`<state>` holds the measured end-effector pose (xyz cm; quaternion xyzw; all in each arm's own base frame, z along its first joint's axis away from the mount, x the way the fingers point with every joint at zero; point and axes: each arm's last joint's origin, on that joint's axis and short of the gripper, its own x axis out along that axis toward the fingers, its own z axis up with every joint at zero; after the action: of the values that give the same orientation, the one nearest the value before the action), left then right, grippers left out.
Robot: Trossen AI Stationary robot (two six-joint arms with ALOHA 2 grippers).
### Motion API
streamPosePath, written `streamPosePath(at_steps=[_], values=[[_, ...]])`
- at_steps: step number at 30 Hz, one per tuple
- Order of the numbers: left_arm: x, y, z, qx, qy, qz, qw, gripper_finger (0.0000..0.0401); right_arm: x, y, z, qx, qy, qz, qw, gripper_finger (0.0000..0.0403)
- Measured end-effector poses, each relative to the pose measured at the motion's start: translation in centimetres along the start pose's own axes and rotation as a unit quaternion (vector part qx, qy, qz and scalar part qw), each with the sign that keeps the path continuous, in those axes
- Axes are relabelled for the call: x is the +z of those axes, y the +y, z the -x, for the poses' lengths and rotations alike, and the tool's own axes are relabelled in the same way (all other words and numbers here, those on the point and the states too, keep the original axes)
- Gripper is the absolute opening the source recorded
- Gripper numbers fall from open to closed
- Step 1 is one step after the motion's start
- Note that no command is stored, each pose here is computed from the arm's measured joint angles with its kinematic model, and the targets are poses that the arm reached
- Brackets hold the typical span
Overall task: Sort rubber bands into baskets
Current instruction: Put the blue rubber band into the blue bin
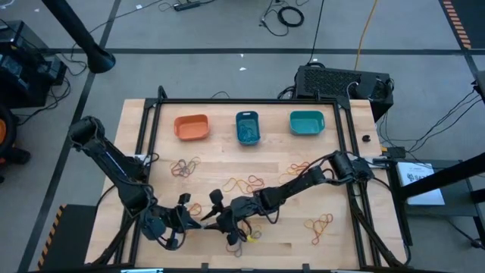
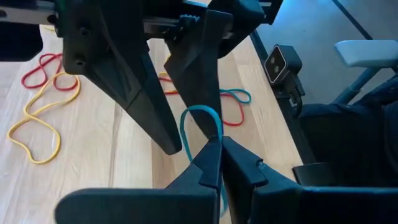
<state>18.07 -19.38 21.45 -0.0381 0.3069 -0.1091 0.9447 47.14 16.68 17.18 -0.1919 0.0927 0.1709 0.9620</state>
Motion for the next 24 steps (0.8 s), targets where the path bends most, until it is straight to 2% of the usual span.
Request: streamPosePath(at_steps=[5, 8, 12, 16, 24], values=[[0.0, 0.0, 0.0, 0.007, -0.004, 0.003, 1.000, 0.0011, -0.1, 0.0, 0.0, -0.009, 0.010, -0.030, 0.999, 0.0059], [0.1, 0.1, 0.0, 0.021, -0.011, 0.003, 1.000, 0.0011, 0.3, -0.4, 0.6, -0.033, 0.050, -0.034, 0.998, 0.0011], [0.1, 0.3, 0.0, 0.041, -0.021, -0.026, 0.999, 0.0011, 1.6, -1.2, 1.9, -0.070, 0.084, -0.047, 0.993, 0.0006], [0.2, 0.6, -0.1, 0.067, -0.028, -0.051, 0.996, 0.0030, 2.2, -1.7, 2.8, -0.073, 0.110, -0.041, 0.990, 0.0002], [0.7, 3.6, -0.9, 0.184, -0.019, -0.048, 0.982, 0.0135, 3.5, -4.2, 5.0, -0.082, 0.151, -0.040, 0.984, 0.0001]])
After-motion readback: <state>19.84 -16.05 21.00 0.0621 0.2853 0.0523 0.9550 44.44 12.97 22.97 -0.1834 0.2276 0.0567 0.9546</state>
